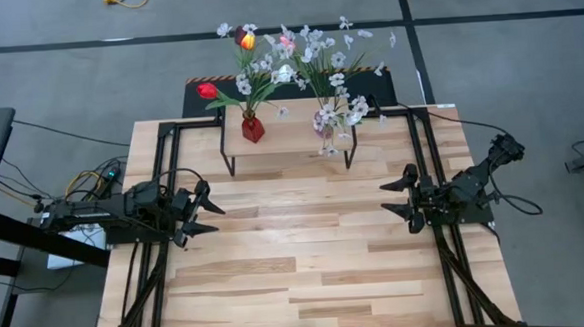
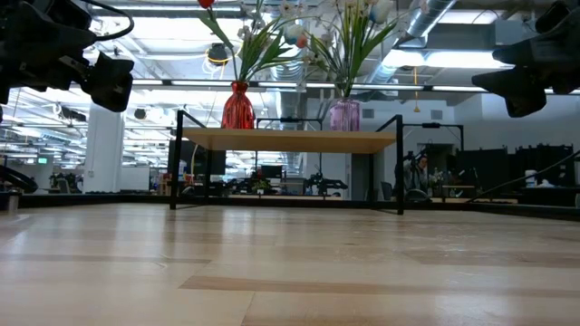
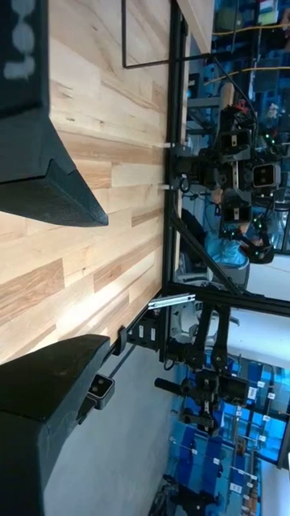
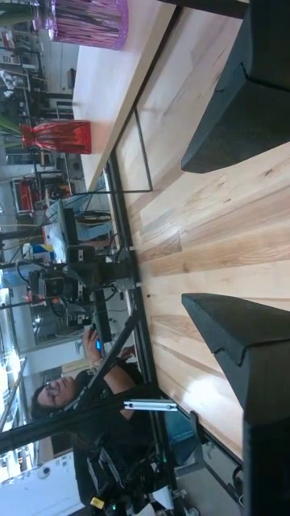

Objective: Pick and place flowers into a vace then onto a shelf
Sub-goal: Return to Home Position

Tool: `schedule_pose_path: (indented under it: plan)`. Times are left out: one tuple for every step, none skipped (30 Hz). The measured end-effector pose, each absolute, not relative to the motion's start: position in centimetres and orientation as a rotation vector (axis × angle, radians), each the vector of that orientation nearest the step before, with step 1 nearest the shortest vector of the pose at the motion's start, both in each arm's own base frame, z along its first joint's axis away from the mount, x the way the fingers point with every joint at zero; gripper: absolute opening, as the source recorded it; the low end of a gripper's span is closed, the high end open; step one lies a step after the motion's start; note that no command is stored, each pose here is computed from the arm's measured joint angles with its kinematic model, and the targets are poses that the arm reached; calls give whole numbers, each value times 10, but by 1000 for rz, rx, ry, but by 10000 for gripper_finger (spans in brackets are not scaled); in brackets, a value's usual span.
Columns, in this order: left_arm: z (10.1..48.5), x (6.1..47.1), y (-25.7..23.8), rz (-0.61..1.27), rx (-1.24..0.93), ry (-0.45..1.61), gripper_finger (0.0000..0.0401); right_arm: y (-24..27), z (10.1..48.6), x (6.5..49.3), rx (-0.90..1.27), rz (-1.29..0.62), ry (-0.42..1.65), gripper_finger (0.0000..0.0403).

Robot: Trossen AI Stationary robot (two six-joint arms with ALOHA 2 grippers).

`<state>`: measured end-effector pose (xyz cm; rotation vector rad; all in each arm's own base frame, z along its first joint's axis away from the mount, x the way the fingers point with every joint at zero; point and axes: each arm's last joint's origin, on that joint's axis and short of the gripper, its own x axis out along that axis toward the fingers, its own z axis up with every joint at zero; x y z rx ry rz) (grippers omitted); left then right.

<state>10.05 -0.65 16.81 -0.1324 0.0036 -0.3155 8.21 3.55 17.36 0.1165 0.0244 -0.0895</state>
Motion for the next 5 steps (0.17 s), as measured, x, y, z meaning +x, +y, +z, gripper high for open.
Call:
schedule_pose_path:
  plan:
    - [168,100,-7,-316,-130,3,220,35,174,82,116,-89,25,250]
    - [168,100,-7,-316,-131,3,220,35,174,82,116,-89,25,250]
    - [168,100,-7,-316,-133,3,220,35,174,82,116,-89,25,250]
    - [168,100,-7,-316,-134,4,220,35,174,82,116,-89,25,250]
    - [168,100,-7,-316,-134,4,220,35,174,82,116,-89,25,250]
